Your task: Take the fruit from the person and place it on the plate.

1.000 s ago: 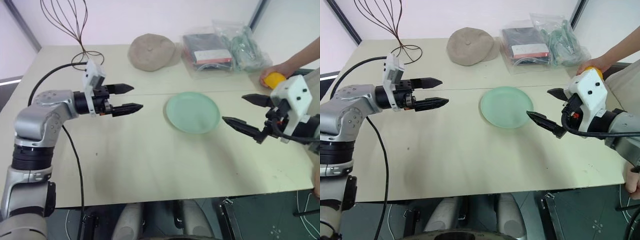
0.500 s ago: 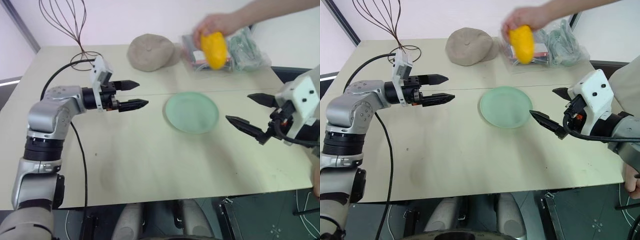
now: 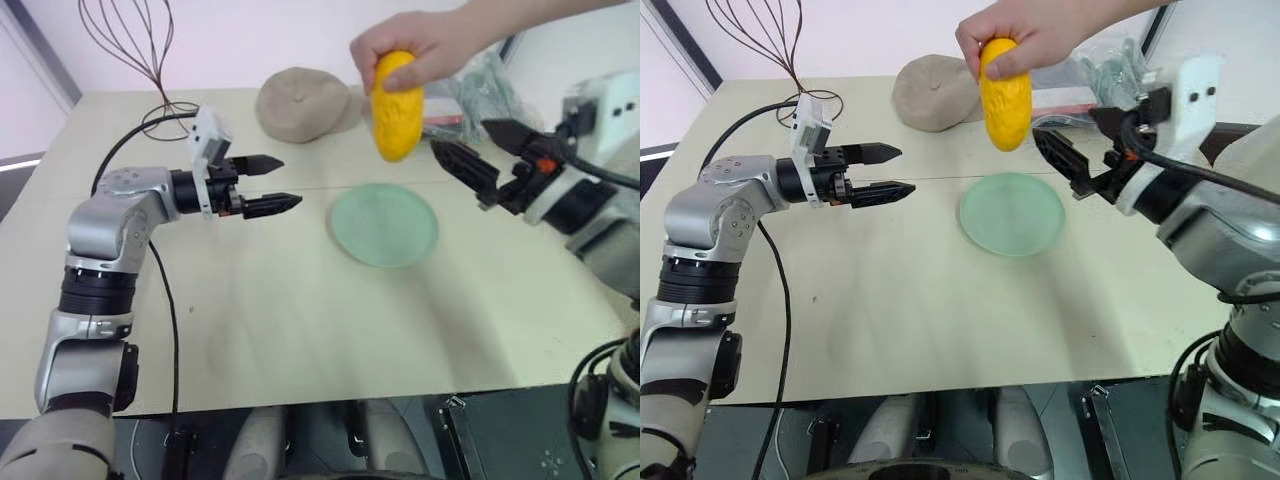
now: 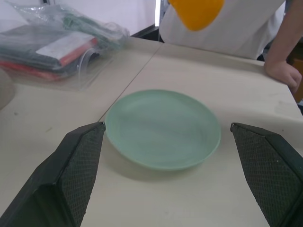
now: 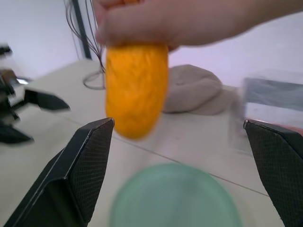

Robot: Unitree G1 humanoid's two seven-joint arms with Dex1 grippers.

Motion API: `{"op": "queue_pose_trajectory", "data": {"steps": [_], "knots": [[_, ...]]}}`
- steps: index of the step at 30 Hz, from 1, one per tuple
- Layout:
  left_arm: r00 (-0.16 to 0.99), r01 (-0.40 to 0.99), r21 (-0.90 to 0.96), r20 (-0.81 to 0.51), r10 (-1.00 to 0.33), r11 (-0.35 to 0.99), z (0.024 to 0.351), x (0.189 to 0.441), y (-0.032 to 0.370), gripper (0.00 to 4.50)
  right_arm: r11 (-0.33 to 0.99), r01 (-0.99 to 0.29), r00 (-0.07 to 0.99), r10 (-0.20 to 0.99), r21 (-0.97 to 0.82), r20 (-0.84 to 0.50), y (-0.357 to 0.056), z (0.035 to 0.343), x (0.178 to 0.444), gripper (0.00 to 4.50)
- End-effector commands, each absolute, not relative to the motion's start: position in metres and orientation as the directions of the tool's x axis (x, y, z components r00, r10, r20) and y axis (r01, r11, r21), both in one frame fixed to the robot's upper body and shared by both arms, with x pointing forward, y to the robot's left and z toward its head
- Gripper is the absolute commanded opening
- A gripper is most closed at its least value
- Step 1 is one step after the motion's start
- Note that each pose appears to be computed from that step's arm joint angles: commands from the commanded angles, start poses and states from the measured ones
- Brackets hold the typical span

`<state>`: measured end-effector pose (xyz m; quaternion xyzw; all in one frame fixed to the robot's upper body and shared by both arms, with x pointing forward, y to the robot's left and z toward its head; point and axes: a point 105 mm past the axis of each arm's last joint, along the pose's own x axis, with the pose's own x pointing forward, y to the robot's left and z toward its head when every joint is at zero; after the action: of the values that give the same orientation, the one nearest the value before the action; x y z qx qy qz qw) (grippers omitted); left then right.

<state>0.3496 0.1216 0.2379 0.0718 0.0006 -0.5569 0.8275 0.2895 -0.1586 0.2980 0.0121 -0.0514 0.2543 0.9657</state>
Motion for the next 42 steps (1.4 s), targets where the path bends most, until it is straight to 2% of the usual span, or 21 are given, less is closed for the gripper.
{"op": "queue_pose_trajectory", "data": {"steps": [1,13,30,32,35,36,42], "knots": [[0.387,0.912,0.167,-0.053,-0.92,0.374,0.251,0.348,0.123,4.44,0.876,-0.482,0.871,0.476,0.027,0.123,-0.151,0.306,0.291,4.5],[0.398,0.907,0.172,-0.059,-0.915,0.384,0.25,0.348,0.127,4.44,0.849,-0.524,0.85,0.516,0.067,0.107,-0.121,0.306,0.304,4.5],[0.418,0.899,0.172,-0.066,-0.906,0.403,0.251,0.342,0.13,4.44,0.819,-0.572,0.816,0.564,0.046,0.126,-0.103,0.311,0.33,4.5],[0.419,0.899,0.171,-0.066,-0.905,0.404,0.251,0.341,0.13,4.5,0.816,-0.576,0.813,0.567,0.045,0.132,-0.101,0.312,0.332,3.95],[0.421,0.898,0.169,-0.066,-0.905,0.406,0.251,0.34,0.13,4.5,0.813,-0.581,0.809,0.571,0.045,0.139,-0.099,0.313,0.334,2.6],[0.422,0.898,0.169,-0.065,-0.904,0.407,0.251,0.34,0.13,4.5,0.811,-0.583,0.808,0.573,0.044,0.14,-0.099,0.314,0.335,2.3],[0.424,0.898,0.163,-0.065,-0.903,0.41,0.25,0.34,0.13,4.5,0.805,-0.592,0.801,0.583,0.035,0.136,-0.097,0.314,0.334,2.29]]}}
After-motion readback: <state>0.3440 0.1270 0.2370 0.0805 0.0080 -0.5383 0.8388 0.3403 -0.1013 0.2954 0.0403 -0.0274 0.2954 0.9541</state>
